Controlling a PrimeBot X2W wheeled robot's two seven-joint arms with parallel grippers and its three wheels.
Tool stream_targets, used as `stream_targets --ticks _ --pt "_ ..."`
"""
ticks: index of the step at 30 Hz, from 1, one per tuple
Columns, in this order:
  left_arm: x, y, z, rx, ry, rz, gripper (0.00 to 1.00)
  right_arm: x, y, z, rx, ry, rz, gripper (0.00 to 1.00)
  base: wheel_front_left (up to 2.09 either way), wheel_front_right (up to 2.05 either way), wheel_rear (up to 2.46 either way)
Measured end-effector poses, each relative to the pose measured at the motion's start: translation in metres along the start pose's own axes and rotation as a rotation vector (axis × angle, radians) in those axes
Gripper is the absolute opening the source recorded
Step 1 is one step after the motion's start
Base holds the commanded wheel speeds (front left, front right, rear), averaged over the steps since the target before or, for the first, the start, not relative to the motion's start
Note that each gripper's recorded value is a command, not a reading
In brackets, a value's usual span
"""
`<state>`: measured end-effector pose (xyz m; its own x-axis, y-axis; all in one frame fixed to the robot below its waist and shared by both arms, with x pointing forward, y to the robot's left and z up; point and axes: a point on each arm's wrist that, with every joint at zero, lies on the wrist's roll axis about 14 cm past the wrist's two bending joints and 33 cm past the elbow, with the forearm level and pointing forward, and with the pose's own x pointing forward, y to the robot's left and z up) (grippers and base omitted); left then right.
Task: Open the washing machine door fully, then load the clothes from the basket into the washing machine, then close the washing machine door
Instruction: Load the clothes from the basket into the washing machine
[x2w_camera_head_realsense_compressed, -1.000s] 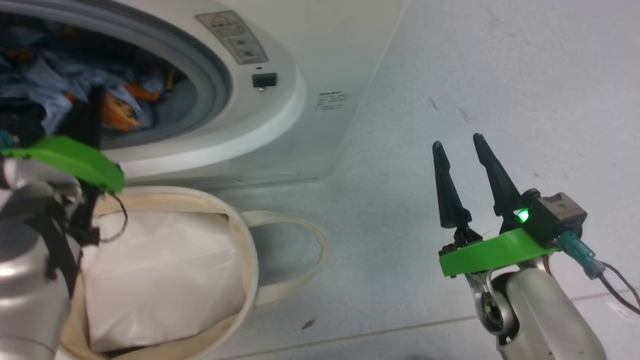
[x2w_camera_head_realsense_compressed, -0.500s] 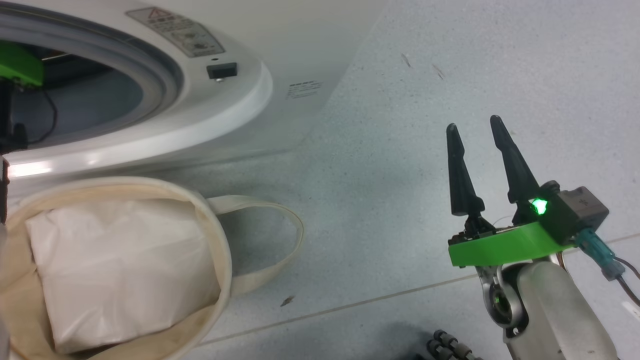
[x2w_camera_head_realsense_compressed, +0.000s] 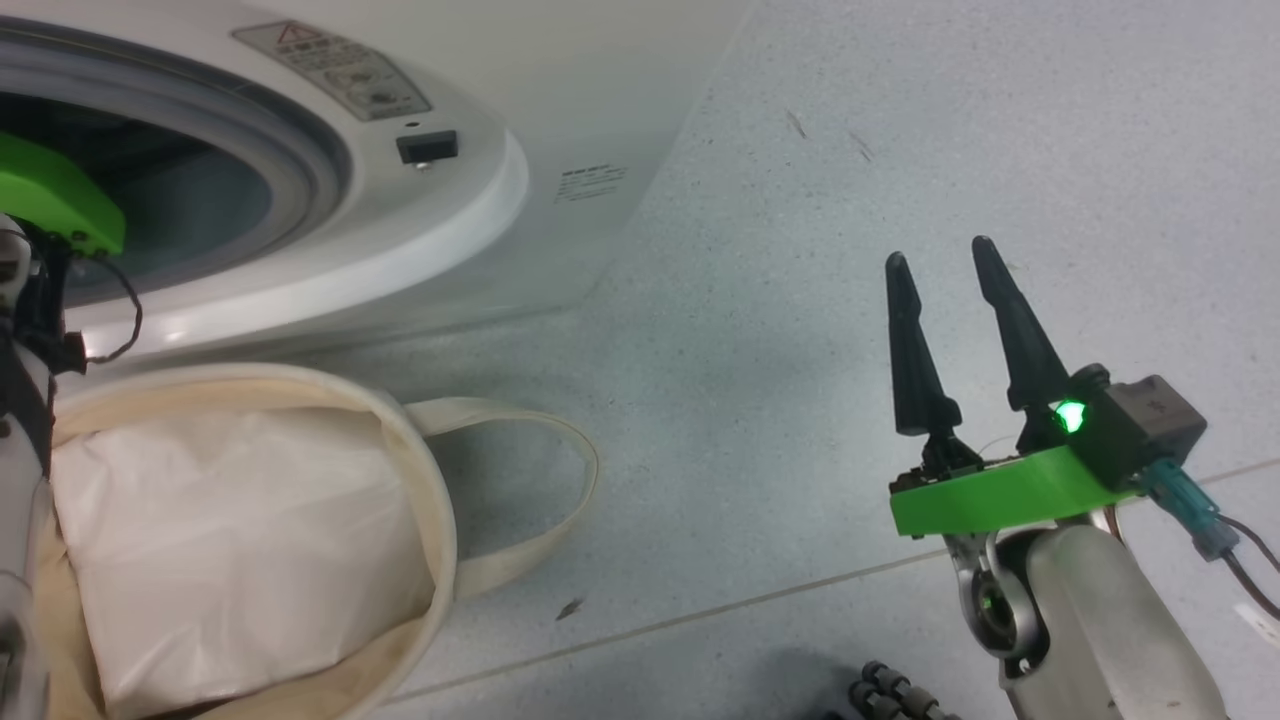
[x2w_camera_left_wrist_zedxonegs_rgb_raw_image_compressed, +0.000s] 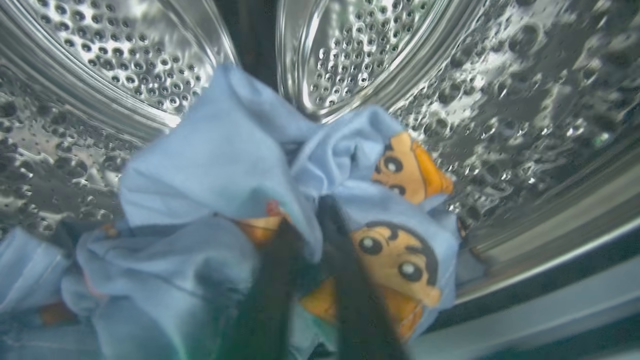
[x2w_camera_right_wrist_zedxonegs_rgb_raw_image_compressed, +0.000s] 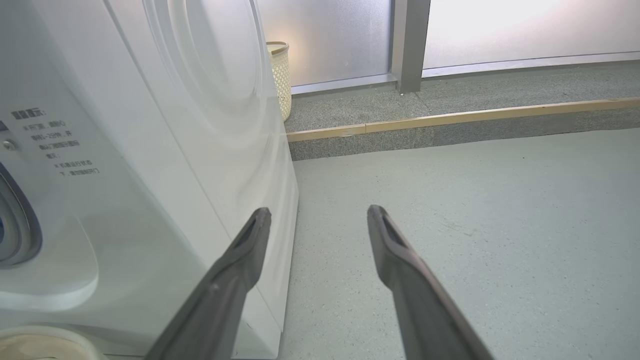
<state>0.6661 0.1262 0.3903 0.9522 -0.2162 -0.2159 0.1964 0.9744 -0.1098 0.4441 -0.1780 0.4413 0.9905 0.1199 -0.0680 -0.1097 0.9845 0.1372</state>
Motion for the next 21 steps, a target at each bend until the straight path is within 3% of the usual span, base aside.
stream_targets --ticks 11,21 --pt "-0.015 -0.004 -0.037 -0.026 0.281 0.021 1.00 -0.003 0.005 0.009 0.006 -0.020 0.009 1.00 0.00 0.00 0.00" --pt "-0.042 -0.015 -0.006 -0.080 0.097 0.015 1.00 -0.005 0.019 0.026 0.041 -0.064 0.042 1.00 0.00 0.00 0.00"
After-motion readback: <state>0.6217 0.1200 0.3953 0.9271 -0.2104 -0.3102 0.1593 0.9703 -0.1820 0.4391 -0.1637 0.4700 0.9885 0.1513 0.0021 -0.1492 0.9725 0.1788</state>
